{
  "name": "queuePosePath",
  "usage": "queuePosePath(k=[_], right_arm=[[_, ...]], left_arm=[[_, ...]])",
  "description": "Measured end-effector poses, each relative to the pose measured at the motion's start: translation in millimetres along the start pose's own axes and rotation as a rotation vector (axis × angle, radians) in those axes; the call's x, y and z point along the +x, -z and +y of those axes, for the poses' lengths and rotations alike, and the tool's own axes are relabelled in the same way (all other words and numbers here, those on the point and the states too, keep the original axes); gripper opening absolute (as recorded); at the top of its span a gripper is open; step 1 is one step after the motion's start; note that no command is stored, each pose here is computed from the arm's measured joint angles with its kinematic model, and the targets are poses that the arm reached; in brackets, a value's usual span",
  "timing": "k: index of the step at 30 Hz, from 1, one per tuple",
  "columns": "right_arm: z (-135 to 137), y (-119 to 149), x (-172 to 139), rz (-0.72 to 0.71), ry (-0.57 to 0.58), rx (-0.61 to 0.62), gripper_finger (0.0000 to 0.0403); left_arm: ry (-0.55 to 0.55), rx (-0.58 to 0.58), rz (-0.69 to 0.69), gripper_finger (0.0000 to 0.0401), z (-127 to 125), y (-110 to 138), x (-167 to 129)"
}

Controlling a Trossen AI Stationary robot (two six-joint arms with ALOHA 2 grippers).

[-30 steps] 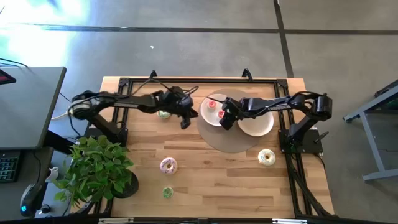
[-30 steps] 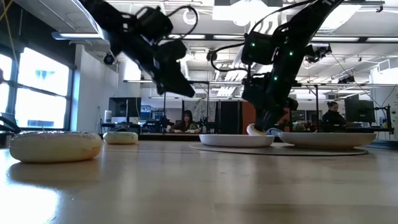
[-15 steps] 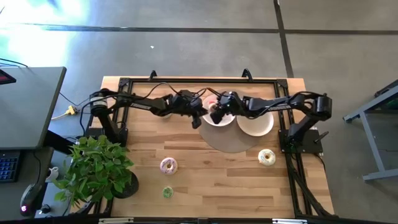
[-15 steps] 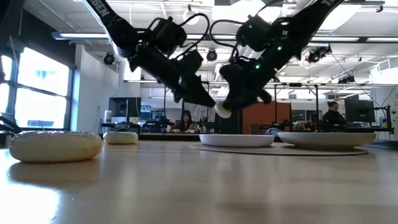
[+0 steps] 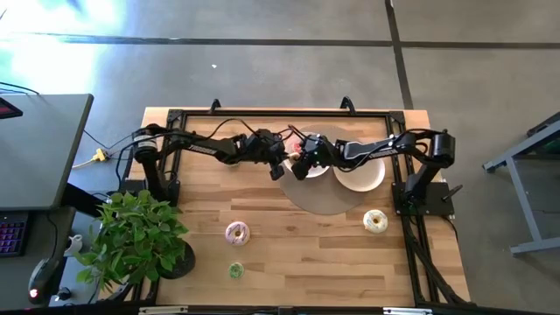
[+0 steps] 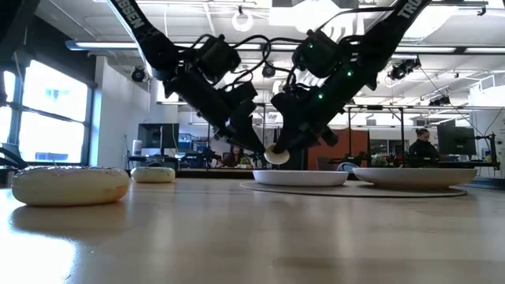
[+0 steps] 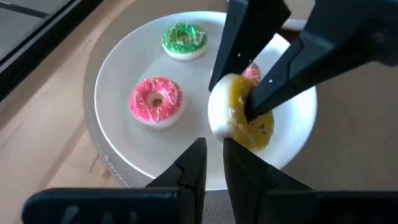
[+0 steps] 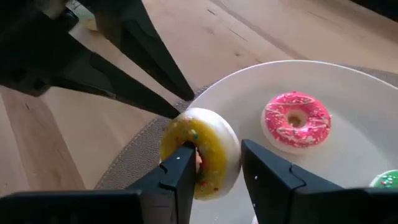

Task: Pick & Place donuts
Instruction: Put the small yellow donut on the white plate, then put the large white donut on the brown plate

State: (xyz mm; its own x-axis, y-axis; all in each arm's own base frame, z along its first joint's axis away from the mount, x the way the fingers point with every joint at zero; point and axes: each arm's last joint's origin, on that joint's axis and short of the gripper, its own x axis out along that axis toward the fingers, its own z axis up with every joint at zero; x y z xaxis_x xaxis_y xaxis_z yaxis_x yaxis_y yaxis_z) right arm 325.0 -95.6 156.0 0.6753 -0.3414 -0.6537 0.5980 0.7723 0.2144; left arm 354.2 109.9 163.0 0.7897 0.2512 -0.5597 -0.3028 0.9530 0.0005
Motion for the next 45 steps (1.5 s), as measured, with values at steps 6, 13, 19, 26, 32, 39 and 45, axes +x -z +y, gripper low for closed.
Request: queuePosePath(k=[6,13,19,26,32,39,45], right_arm=[[-1,3,0,0.028,0.008,0.002,0.0123],[-4,10,-1,0.100,0.047,0.035,0.0123],[-4,6,-4,0.083,0.044,-0.037,0.0124],[-3,-13,-45,0.026,0.059,-0.091,0.0124],[17,-6,-97,0.106,-0.041,-0.158,0.0124],[44,43,-138,0.427,-0.076,-0.210,0.0124],[39,89,-156,0.748,0.109,-0.138,0.0124]], left_arm=[[0.003,0.000,0.034,0.0053,0,7,6],[0.004,0.000,0.043,0.0053,0,8,6],[0.006,0.000,0.053,0.0052,0,9,6],[0.093,-0.010,0.048,0.0052,-2,-4,-14],[0.131,-0.010,0.045,0.0052,-3,-20,-46],[0.127,-0.007,0.017,0.0052,-3,-36,-84],[0.127,-0.004,-0.020,0.0052,-3,-43,-97]])
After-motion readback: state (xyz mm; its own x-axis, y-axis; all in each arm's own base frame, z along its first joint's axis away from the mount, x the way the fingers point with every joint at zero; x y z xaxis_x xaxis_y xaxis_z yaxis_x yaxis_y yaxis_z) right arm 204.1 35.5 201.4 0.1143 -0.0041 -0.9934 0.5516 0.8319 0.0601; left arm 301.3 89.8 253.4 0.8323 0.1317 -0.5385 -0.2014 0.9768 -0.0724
